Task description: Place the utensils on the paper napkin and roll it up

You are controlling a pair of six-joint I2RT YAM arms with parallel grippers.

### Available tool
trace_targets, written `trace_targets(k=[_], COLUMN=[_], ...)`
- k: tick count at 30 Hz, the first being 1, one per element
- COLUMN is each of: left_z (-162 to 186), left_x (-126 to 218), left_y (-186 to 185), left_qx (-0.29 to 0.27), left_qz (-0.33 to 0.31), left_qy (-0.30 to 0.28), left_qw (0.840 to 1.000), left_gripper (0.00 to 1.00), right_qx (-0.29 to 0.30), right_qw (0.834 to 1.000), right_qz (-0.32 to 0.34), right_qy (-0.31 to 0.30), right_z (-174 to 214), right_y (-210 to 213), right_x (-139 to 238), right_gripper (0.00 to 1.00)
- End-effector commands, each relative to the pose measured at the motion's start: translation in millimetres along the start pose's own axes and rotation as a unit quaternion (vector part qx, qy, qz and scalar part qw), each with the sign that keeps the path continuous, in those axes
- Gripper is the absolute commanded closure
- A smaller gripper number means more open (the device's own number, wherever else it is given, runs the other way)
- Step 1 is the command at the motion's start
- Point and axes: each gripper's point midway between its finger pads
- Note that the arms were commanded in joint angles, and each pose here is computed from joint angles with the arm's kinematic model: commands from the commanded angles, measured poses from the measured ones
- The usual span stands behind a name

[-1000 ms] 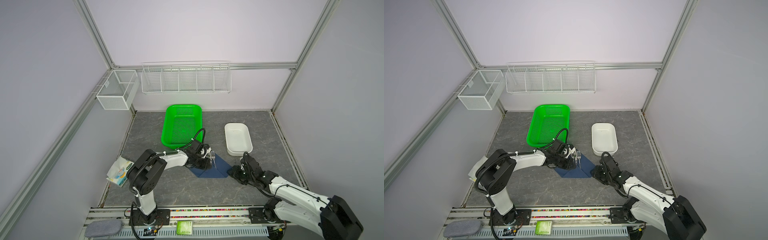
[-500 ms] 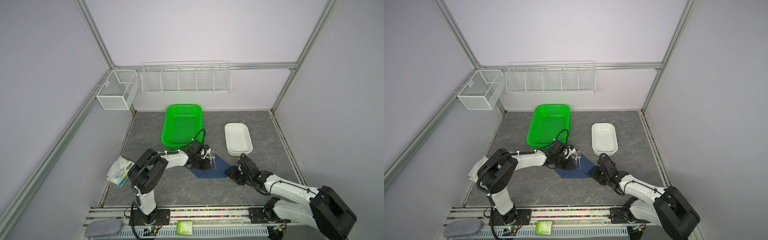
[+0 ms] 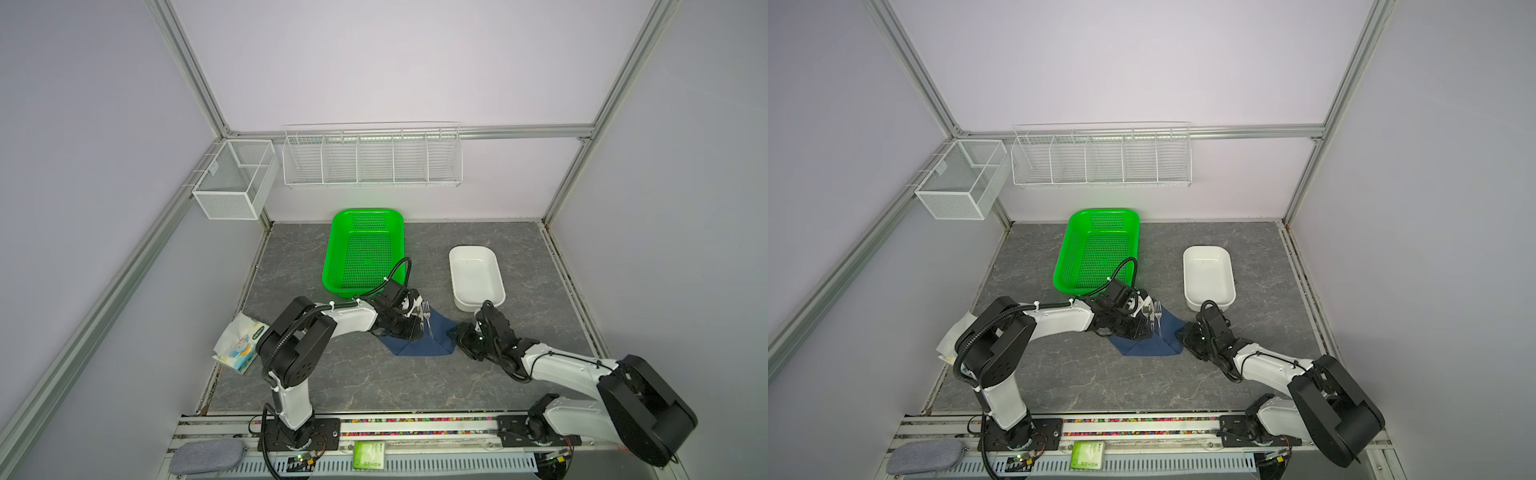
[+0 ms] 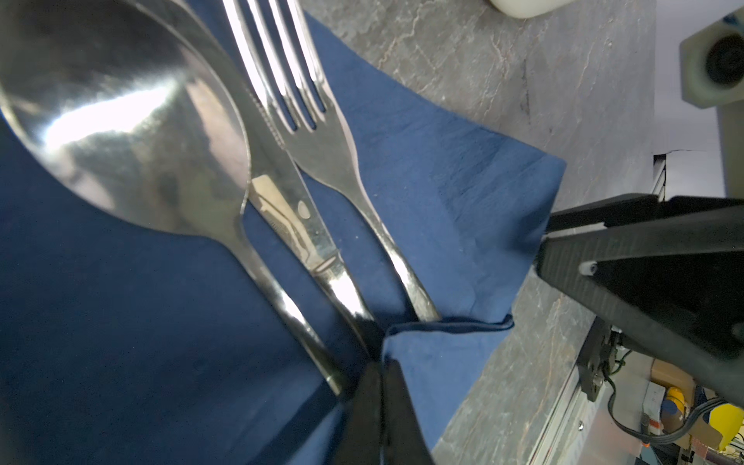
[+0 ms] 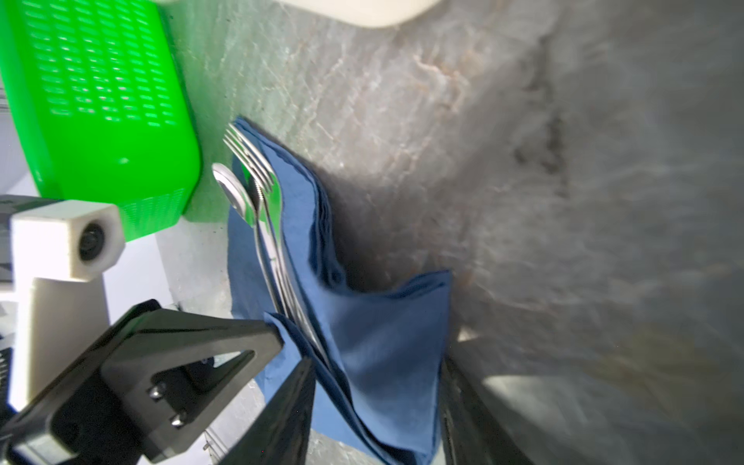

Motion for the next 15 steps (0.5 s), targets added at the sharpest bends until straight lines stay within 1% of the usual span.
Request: trace_targets(k=[1, 4, 7, 9, 11, 12, 15], left_z=[-5, -5, -5, -5, -5, -5, -5], left_x=[-3, -2, -2, -3, -3, -3, -2], left_y=[-2, -1, -1, -1, -1, -2, -2], left_qx=[-0.014, -0.014, -0.014, -0.014, -0.014, -0.014, -0.015], left_qz=[-0.003, -0.004, -0.005, -0.004, -0.003, -0.003, -0.004], left_qy=[-0.002, -0.002, -0.002, -0.002, -0.001, -0.001, -0.001], left_qw=[1.000, 1.000, 1.000, 1.000, 1.000, 1.000, 1.000], left_gripper=[1.00, 1.00, 1.00, 1.00, 1.00, 1.00, 1.00], right_qx=[-0.018, -0.006, 0.027, 0.046, 0.058, 0.066, 0.079], right_qw=[1.000, 1.000, 0.998, 0.996, 0.995, 0.995, 0.996], right_qz=[-0.005, -0.017, -0.059, -0.075, -0.078, -0.076, -0.048], right_qy=[0.010, 0.005, 0.012, 0.019, 0.018, 0.014, 0.009], right_z=[5, 3, 3, 4, 4, 2, -3], right_y=[-5, 1, 22, 31, 34, 33, 21], right_x=[-5, -3, -1, 1, 1, 2, 0], right_gripper=[0.48, 0.47, 0.44, 0.42, 0.39, 0.36, 0.33])
Point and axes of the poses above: each gripper's point midway between its finger pads, its own x axis back along the fingers, its own y axis along the line the jaws close on, z = x × y, and after that the axes turned 3 degrees about x, right-handed
